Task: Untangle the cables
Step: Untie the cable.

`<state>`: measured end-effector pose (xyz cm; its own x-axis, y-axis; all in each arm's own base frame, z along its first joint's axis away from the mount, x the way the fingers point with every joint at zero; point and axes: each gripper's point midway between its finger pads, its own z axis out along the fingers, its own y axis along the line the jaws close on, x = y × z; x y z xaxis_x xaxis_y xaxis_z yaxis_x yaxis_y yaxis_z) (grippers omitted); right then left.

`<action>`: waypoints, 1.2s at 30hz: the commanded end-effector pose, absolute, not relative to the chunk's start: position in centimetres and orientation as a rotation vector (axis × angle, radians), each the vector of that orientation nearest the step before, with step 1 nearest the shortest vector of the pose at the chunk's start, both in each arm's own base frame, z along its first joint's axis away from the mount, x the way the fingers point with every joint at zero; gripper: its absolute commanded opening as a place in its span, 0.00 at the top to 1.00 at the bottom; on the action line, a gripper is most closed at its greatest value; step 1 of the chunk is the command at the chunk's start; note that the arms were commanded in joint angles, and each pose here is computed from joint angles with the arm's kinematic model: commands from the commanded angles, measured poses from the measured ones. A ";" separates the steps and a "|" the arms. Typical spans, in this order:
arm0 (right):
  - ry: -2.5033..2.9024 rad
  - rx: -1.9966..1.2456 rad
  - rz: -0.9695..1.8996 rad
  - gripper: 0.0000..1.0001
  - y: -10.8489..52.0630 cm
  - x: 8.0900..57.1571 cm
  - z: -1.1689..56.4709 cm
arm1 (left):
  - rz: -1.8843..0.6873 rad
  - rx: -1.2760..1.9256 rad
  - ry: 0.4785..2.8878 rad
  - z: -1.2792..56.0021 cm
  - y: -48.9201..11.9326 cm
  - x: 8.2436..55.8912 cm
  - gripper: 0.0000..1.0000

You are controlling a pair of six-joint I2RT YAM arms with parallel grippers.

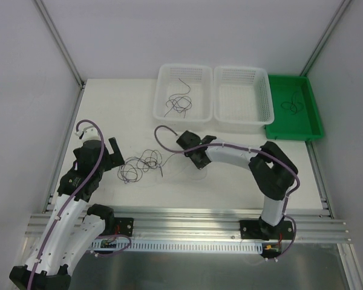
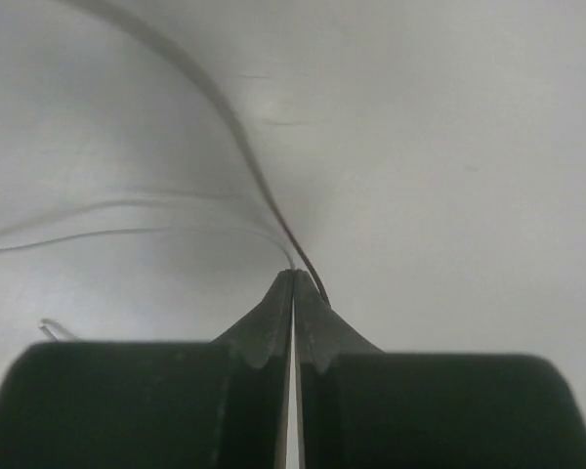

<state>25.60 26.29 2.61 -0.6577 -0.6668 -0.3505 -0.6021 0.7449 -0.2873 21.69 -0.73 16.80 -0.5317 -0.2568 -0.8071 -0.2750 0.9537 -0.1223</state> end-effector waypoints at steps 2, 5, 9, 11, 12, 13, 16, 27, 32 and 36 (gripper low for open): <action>2.527 -0.669 -0.351 0.99 18.5 28.5 6.5 | 0.019 -0.382 2.162 16.6 -0.7 21.7 0.01; 2.575 -0.438 -0.392 0.99 13.6 29.7 7.2 | 0.006 -0.366 2.175 16.5 -1.0 21.9 0.01; 2.605 -0.133 -0.365 0.99 8.3 29.3 8.0 | -0.097 -0.283 2.234 15.8 -3.0 22.1 0.01; 2.585 -0.040 -0.264 0.99 7.5 29.4 9.1 | -0.146 -0.227 2.272 15.2 -4.1 22.3 0.01; 2.578 -0.036 -0.224 0.99 7.7 29.4 9.3 | -0.176 -0.205 2.288 15.0 -4.7 22.3 0.01; 2.577 -0.041 -0.199 0.99 7.9 29.2 9.7 | -0.250 -0.167 2.327 14.4 -6.0 22.3 0.01; 2.591 -0.058 -0.123 0.99 8.8 28.7 9.6 | -0.404 -0.141 2.399 13.6 -8.5 22.2 0.01; 2.555 -0.136 0.138 0.99 12.2 27.3 10.3 | -0.434 -0.191 2.429 10.3 -14.9 24.8 0.06; 2.538 -0.146 0.166 0.99 12.4 26.7 10.6 | -0.248 -0.164 2.461 8.5 -15.8 27.0 0.12; 2.531 -0.143 0.162 0.99 12.1 26.5 10.7 | -0.153 -0.118 2.528 6.0 -17.0 27.8 0.16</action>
